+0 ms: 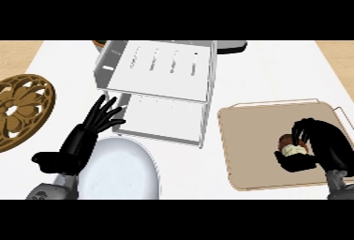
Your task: Pick the cupcake from the tray and place it in the tiered basket
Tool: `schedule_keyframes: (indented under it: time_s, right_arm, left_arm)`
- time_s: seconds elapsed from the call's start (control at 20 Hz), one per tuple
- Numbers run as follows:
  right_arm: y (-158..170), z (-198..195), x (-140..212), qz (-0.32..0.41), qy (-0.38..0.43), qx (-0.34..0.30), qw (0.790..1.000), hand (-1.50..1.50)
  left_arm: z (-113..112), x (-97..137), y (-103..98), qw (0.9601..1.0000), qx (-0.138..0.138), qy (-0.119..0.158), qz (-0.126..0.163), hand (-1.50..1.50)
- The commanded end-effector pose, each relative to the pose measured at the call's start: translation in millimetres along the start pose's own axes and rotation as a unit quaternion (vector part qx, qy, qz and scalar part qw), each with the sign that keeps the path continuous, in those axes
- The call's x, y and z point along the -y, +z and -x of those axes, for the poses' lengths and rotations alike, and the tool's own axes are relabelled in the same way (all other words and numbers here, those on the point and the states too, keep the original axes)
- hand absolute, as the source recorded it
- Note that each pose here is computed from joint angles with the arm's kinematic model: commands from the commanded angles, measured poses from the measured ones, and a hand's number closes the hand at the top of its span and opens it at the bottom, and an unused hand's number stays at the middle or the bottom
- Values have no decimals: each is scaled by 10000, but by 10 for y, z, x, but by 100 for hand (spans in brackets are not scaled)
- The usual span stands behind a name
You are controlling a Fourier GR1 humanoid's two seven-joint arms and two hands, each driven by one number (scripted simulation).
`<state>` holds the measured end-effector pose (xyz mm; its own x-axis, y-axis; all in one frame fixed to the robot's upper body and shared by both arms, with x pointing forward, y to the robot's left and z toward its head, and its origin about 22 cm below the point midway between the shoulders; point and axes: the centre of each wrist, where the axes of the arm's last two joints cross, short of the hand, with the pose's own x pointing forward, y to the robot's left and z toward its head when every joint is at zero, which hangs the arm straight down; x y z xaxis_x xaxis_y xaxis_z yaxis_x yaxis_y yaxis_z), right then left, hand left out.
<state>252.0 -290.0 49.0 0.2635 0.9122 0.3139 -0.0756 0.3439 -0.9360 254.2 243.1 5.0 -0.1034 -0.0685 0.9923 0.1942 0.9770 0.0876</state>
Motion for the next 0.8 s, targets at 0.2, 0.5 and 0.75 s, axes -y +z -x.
schedule_keyframes:
  time_s: [0.2, 0.5, 0.75]
  right_arm:
    - [376, -426, 755, 950, -1572, 1324, 9740, 150]
    - [511, -998, 1170, 900, -1614, 1540, 9706, 150]
    - [492, -1505, 1481, 963, -1974, 1486, 9642, 150]
  left_arm:
    - [197, -7, 93, 9981, -593, -40, -158, 0]
    - [196, 257, -82, 9979, -639, -11, 68, 0]
    - [52, 42, -113, 9980, -624, -89, 93, 0]
